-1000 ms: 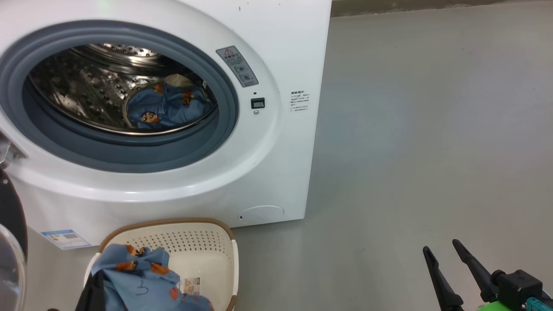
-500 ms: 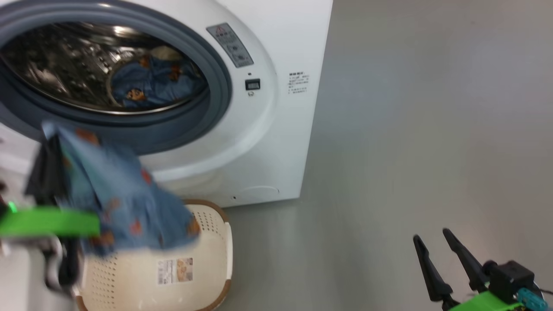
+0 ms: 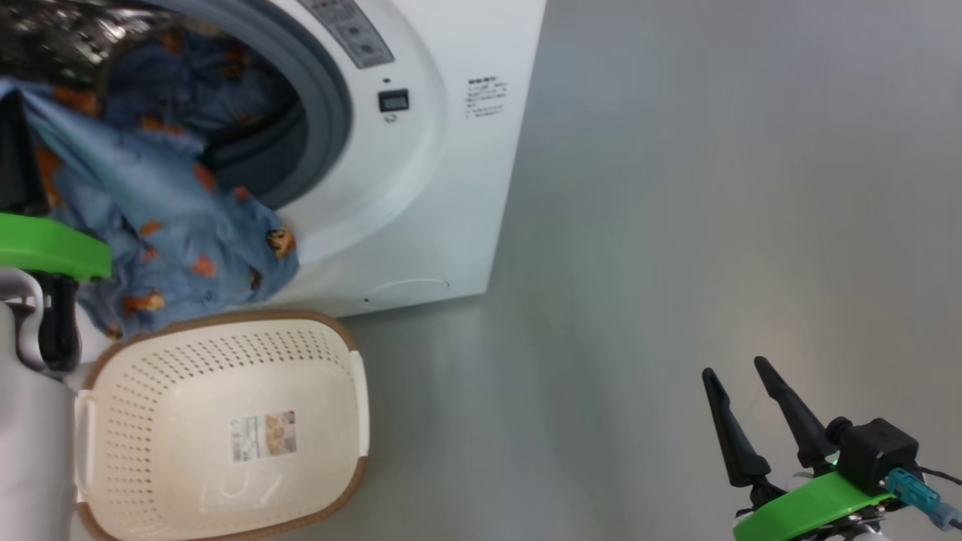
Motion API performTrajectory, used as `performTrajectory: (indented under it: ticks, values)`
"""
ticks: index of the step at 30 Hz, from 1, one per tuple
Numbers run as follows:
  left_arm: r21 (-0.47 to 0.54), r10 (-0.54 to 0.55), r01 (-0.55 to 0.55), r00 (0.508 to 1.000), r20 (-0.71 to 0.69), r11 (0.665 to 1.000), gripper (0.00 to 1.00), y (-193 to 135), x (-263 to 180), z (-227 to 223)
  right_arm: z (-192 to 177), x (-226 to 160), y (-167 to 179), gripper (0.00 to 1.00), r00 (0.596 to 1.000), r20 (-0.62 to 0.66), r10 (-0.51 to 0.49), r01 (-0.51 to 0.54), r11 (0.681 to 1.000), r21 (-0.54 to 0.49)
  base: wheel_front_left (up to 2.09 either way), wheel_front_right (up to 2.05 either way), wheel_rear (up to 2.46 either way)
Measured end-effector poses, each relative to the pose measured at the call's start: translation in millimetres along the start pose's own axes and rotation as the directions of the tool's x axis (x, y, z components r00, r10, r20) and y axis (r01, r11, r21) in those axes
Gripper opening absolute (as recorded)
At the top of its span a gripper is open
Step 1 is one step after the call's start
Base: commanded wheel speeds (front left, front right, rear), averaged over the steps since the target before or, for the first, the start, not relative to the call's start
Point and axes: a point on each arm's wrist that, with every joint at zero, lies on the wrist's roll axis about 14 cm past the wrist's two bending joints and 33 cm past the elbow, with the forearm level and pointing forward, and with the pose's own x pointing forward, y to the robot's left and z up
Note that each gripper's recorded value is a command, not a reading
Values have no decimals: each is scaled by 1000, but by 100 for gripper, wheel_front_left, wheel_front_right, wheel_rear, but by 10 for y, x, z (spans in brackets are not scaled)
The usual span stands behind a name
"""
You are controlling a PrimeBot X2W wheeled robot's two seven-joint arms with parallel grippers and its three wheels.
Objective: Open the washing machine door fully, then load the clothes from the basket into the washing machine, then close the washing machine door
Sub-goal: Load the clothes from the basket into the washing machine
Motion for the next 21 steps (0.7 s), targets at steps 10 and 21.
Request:
performTrajectory:
  ticks: [10, 21]
  values:
    - [7, 2, 0, 978, -207, 1000, 0, -13, 289, -734, -36, 116, -22, 100, 1000, -9, -17, 17, 1000, 2, 0, 0, 0]
    - [37, -4, 14, 969, -247, 999, 0, 11, 732, -885, -122, 169, -53, 100, 999, -35, -40, 40, 999, 3, 0, 0, 0]
